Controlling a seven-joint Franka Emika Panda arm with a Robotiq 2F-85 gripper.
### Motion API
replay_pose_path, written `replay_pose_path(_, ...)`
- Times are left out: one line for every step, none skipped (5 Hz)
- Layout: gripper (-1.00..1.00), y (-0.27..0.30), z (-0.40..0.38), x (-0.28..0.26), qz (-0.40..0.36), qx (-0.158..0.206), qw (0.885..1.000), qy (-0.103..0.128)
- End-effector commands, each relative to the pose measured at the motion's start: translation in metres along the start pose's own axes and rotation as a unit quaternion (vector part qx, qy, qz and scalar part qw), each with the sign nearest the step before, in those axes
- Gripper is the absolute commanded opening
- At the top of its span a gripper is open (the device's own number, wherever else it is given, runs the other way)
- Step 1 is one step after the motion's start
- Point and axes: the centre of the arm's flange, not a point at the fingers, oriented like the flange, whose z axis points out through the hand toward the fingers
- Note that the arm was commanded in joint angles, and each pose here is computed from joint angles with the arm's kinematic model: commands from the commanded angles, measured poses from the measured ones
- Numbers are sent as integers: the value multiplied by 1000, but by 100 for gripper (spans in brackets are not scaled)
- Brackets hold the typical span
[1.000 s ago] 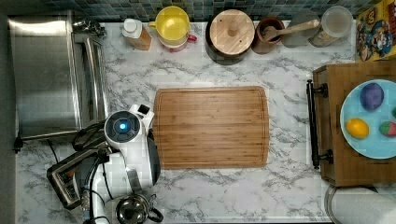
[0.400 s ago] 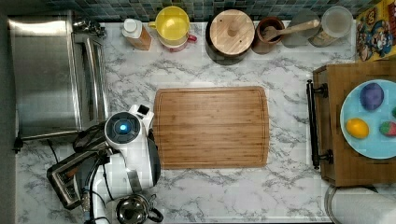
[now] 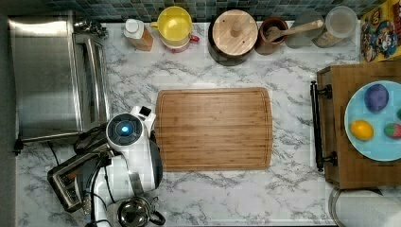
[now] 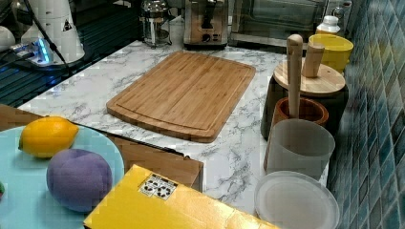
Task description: Turn on the toaster.
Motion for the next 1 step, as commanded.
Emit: replay_pose_path(-100,39,143,-108,21,6,981,-191)
